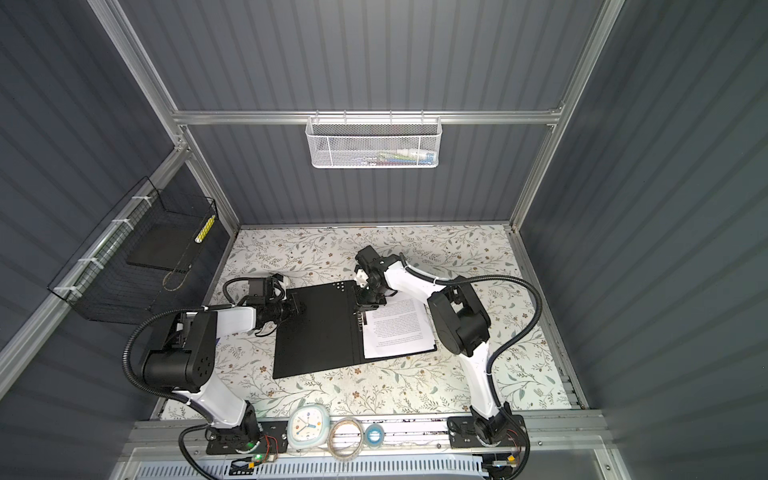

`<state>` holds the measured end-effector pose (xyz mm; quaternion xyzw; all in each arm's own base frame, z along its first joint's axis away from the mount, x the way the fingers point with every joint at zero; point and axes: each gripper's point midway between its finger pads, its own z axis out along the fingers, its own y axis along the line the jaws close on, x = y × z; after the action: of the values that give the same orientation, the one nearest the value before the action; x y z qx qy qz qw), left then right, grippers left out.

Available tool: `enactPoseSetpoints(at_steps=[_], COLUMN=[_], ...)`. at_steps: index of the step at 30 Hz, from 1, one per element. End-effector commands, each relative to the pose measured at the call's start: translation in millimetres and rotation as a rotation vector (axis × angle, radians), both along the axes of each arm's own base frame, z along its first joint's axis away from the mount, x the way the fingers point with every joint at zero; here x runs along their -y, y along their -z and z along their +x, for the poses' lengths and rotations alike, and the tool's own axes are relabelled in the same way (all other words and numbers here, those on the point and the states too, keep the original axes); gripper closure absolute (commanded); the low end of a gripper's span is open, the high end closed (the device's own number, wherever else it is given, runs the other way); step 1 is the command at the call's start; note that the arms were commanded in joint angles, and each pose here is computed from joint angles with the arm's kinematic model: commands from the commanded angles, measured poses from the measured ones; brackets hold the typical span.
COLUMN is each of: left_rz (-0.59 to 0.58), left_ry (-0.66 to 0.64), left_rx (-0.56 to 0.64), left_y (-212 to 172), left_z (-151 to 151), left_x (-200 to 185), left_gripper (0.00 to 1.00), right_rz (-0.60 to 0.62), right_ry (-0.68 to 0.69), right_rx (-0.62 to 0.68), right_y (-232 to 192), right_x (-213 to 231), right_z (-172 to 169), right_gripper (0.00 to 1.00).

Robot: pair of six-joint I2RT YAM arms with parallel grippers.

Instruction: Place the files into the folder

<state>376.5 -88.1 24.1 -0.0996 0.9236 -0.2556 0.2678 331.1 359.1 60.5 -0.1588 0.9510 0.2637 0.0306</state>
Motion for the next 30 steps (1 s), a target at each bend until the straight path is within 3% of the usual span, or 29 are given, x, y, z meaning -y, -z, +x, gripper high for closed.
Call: enactPoseSetpoints(at_steps=[1,10,17,30], left_rz=[0.061,0.062,0.062,0.063], left_ry=[-0.02,-0.017,-0.017,-0.015], left_rx=[-0.179,-0.181,-0.181,-0.181], left_y=[41,42,42,42], left_z=[-33,-33,-33,-33], left_x=[-11,-11,-11,-11], left_gripper=[1.0,1.0,1.0,1.0], right_rz=[-0.005,0.011,0.049,0.013], right_ry=[-0.011,-0.011,-0.017,-0.048], right_rx=[-0.001,0.012,0.017,0.034], right_y=[-4,-16,-29,-30], right_x=[0,-1,-5,-3], right_z=[-4,-5,-7,-14], right_gripper=[0.78,0.82,0.82,0.78])
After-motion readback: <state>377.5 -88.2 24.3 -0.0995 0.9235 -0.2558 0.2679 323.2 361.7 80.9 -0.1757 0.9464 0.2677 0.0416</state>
